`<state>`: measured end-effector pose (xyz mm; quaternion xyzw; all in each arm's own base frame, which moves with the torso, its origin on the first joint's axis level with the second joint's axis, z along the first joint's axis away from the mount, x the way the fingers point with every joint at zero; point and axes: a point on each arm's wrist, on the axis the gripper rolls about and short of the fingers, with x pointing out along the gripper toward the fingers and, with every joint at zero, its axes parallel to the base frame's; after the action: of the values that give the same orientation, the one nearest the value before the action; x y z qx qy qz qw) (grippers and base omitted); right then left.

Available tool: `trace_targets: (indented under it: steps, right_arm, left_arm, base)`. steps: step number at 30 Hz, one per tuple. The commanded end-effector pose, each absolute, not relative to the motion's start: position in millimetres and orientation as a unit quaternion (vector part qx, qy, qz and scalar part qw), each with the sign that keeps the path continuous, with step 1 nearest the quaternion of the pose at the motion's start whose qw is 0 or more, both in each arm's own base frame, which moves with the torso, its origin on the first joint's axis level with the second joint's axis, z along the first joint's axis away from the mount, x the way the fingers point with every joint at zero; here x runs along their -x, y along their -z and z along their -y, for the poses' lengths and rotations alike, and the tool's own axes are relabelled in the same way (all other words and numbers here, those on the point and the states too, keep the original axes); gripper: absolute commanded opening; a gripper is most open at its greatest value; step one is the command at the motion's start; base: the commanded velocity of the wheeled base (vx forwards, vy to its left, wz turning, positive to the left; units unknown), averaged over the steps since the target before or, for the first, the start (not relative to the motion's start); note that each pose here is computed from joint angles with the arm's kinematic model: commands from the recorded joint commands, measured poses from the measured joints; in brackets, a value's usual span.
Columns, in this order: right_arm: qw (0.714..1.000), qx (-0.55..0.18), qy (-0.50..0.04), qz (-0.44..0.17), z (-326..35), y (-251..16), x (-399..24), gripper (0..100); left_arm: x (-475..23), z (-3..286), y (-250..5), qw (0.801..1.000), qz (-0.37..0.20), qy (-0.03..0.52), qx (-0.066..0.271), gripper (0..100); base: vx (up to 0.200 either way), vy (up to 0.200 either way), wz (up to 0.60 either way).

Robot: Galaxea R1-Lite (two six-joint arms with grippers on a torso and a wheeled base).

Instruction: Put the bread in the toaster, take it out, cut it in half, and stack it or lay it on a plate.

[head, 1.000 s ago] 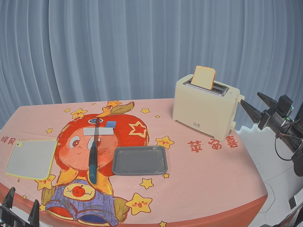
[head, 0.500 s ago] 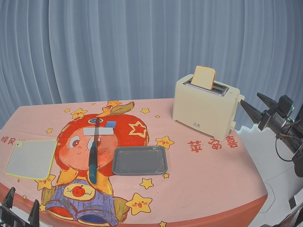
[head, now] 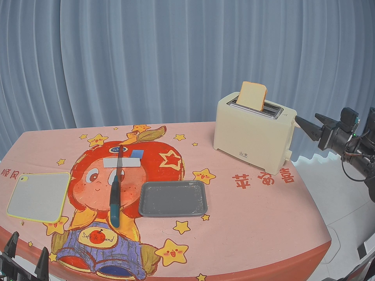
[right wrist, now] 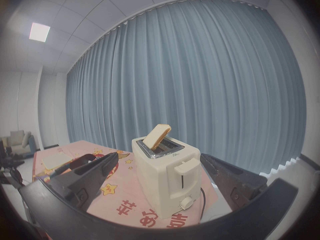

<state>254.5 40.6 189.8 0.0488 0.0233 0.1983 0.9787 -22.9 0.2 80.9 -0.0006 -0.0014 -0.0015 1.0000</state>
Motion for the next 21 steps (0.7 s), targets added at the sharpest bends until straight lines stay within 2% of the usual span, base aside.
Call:
trace_targets:
  steps: [1, 9, 21]
  right_arm:
    - [0.978, -0.072, -0.194, -0.016, -38, -197, -256, 100]
    - [0.979, -0.071, -0.190, 0.008, -37, -210, -271, 100]
    - [0.979, -0.068, -0.192, 0.012, -42, -213, -305, 100]
  left_arm:
    - [22, 0, -76, 1.000, -0.006, 0.001, 0.001, 100]
    - [22, 0, -76, 1.000, -0.007, 0.001, 0.001, 100]
    - [22, 0, -76, 1.000, -0.007, 0.002, 0.001, 100]
  base:
    - [0.000, 0.000, 0.00]
    - [0.000, 0.000, 0.00]
    - [0.000, 0.000, 0.00]
